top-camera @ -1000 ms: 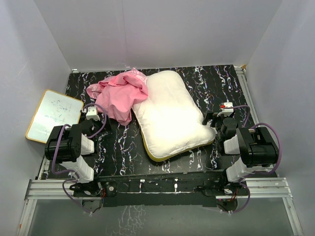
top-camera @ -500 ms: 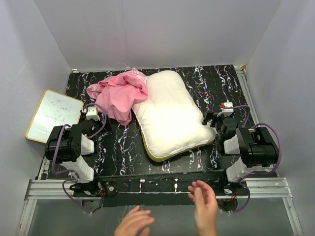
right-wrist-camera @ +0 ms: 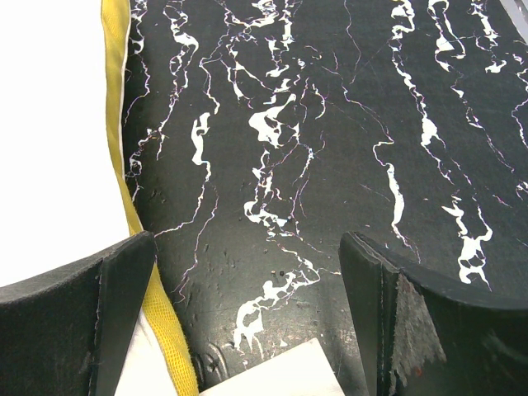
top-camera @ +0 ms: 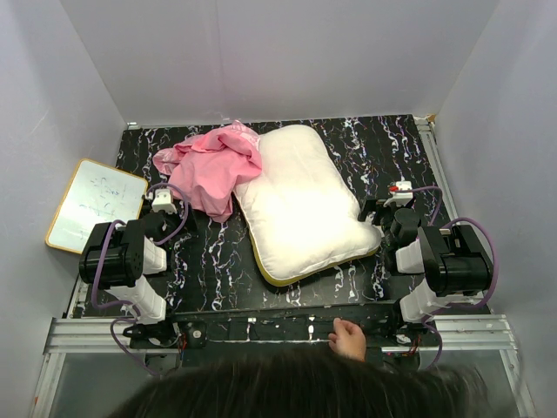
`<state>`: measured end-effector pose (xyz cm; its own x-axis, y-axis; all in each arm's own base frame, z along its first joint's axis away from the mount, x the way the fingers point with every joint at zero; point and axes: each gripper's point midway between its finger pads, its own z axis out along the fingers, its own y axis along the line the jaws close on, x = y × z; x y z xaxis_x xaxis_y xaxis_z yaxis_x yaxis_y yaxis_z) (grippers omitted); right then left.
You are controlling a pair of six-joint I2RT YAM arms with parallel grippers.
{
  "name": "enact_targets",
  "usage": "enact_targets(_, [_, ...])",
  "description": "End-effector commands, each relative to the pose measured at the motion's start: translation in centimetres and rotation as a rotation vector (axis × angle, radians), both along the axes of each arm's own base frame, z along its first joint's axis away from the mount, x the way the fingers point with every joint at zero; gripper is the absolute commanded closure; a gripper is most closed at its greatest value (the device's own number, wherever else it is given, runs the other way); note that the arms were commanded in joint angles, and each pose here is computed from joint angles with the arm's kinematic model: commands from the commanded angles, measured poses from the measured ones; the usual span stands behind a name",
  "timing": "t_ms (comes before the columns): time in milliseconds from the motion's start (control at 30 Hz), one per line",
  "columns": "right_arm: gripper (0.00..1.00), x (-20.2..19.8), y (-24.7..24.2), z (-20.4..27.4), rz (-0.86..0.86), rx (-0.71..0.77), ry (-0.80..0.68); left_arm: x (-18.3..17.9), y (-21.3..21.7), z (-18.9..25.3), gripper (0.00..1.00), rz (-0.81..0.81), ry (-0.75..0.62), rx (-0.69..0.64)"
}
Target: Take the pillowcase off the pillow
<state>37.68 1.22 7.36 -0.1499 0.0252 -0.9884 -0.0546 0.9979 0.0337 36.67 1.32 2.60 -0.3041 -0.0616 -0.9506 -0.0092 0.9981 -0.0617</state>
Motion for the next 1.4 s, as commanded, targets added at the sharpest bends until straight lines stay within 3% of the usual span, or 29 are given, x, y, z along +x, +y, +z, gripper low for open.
enact_targets(0, [0.02, 0.3, 0.2, 1.2, 0.020, -0.015, -0.053, 0.7, 0.0, 0.8, 0.03, -0.005, -0.028, 0.011])
enact_targets(1133, [0.02, 0.3, 0.2, 1.1, 0.019, -0.016, -0.053, 0.7, 0.0, 0.8, 0.03, -0.004, -0.028, 0.011])
enact_targets(1367, [0.02, -1.0, 3.2, 1.6, 0.214, -0.068, -0.095, 0.7, 0.0, 0.8, 0.03, -0.006, -0.027, 0.013])
